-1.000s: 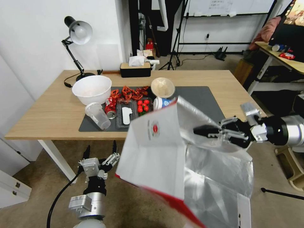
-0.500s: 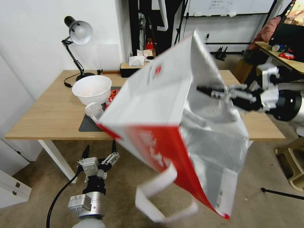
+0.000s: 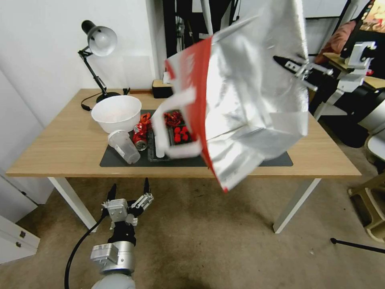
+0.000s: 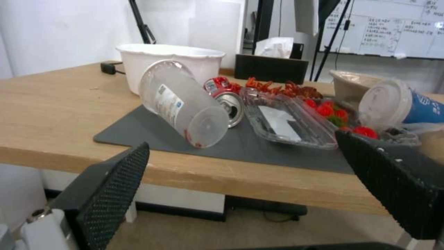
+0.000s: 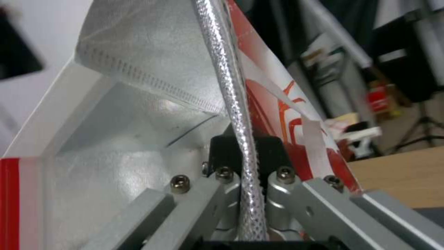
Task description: Pick up the food delivery bag from the floor and place it on the table.
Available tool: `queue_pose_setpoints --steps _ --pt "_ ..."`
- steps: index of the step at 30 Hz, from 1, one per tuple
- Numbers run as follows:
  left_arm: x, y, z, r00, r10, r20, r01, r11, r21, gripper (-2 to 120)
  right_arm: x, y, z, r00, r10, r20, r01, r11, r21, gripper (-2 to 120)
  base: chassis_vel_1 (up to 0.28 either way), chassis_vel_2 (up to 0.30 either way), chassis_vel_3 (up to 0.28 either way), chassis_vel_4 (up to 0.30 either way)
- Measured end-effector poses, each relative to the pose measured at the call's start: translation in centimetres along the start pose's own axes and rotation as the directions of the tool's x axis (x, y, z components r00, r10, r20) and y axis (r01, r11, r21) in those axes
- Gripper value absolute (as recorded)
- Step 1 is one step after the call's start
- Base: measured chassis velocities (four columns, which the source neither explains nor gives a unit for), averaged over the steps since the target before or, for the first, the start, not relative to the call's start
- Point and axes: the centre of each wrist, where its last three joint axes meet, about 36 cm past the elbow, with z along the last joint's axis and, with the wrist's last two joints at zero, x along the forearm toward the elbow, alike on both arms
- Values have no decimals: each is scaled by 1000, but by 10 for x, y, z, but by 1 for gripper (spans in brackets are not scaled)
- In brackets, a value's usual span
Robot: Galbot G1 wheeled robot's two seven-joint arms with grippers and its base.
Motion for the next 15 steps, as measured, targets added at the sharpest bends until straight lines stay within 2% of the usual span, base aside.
queue_pose_setpoints --steps 3,4,8,15 --pt "-1 0 0 1000 0 -2 0 1000 2 100 -1 -3 -9 992 118 46 -116 992 -42 0 0 0 0 0" --pt "-1 0 0 1000 0 -2 0 1000 2 100 -1 -3 -9 992 118 46 -116 992 -42 0 0 0 0 0" --pt "-2 0 1 1000 -3 -6 3 1000 1 100 -3 -13 -18 964 265 37 -259 959 -116 0 0 0 0 0" --pt "-2 1 2 1000 -1 -9 1 1000 -6 100 -4 -27 -18 941 337 17 -330 929 -167 0 0 0 0 0"
